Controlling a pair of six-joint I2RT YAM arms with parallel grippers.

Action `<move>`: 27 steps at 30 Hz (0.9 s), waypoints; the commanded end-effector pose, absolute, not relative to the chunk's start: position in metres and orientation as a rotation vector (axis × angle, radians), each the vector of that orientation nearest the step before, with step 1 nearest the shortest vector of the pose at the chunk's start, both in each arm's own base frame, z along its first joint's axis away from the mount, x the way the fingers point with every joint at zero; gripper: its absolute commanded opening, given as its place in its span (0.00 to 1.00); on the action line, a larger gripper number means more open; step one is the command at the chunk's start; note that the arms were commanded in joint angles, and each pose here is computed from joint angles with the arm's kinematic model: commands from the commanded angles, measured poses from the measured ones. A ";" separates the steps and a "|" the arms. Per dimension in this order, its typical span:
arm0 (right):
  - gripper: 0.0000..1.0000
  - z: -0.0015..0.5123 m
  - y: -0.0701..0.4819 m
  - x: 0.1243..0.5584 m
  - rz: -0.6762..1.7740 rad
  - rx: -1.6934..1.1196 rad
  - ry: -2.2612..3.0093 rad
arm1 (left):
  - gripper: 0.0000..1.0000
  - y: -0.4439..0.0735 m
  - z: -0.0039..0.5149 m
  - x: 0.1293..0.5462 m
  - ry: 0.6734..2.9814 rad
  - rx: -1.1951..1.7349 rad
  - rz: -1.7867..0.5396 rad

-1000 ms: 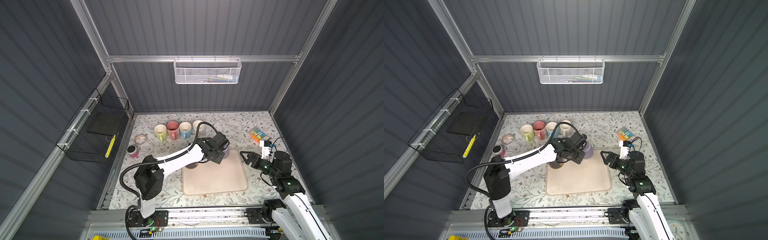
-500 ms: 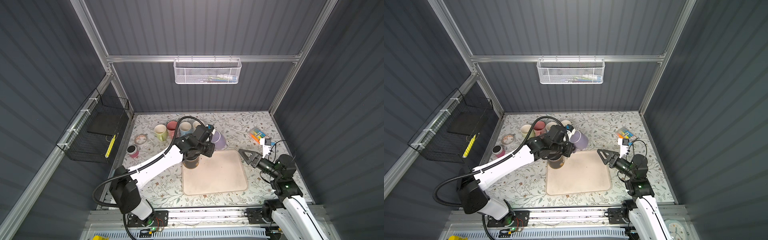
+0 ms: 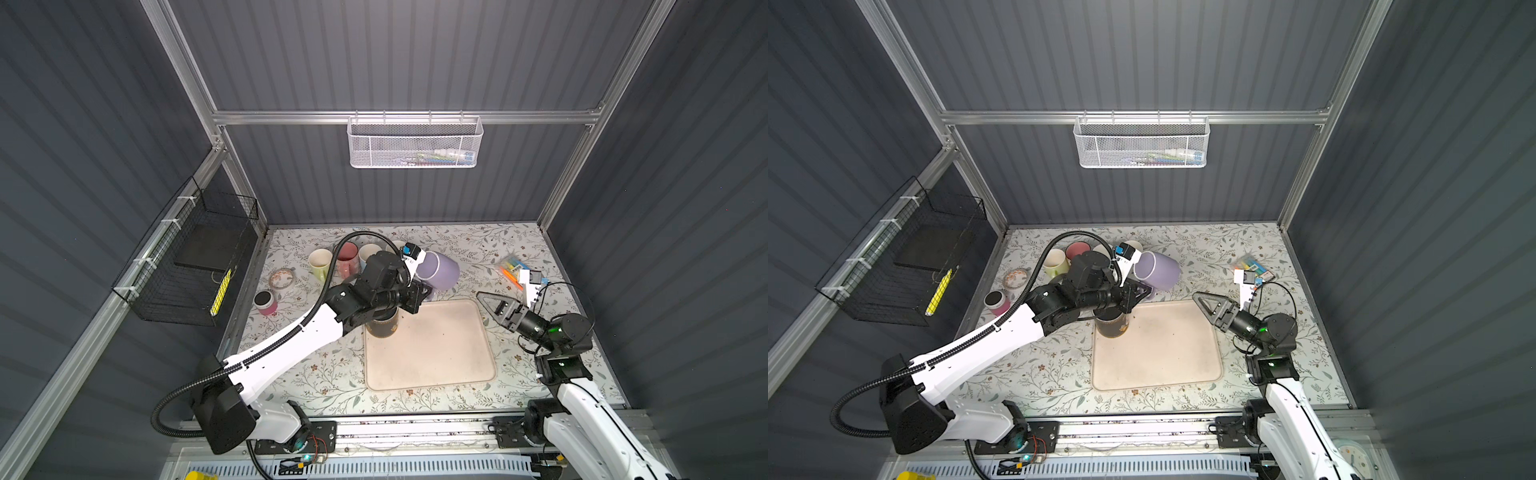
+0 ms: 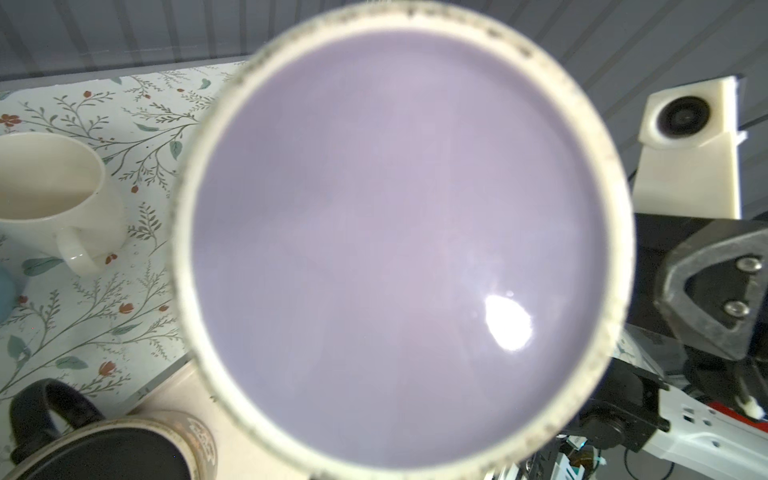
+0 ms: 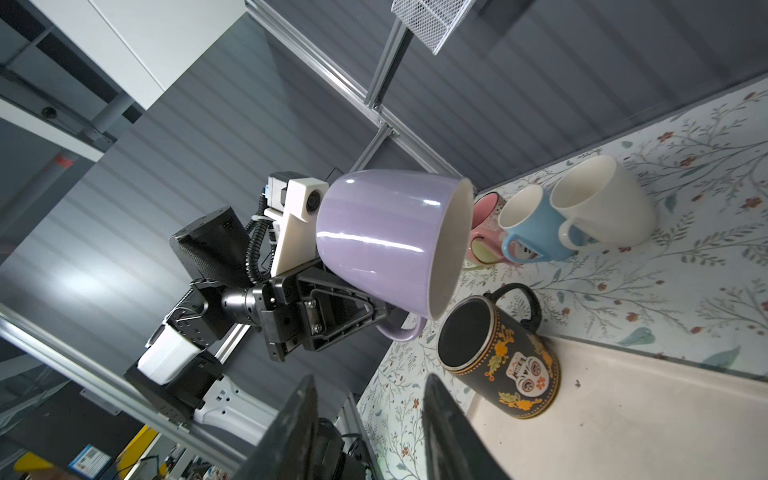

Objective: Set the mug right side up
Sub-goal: 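Raise the lavender mug with the left gripper while the right gripper approaches it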

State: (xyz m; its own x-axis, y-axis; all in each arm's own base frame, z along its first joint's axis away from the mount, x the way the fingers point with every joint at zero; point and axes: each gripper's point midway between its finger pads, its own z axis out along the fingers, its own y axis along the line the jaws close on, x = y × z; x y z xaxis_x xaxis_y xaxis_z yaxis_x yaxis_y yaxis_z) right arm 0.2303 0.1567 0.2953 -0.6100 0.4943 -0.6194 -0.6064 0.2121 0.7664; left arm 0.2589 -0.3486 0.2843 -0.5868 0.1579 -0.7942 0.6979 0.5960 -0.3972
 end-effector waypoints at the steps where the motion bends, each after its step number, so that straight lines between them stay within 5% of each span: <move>1: 0.42 0.318 0.165 0.214 1.607 -0.241 1.507 | 0.00 -0.357 0.349 0.255 1.838 0.665 -1.099; 8: 0.54 0.327 0.178 0.213 1.628 -0.302 1.501 | 0.00 -0.357 0.373 0.251 1.733 0.649 -1.210; 27: 0.53 0.360 0.199 0.209 1.657 -0.445 1.430 | 0.00 -0.373 0.405 0.228 1.507 0.710 -1.535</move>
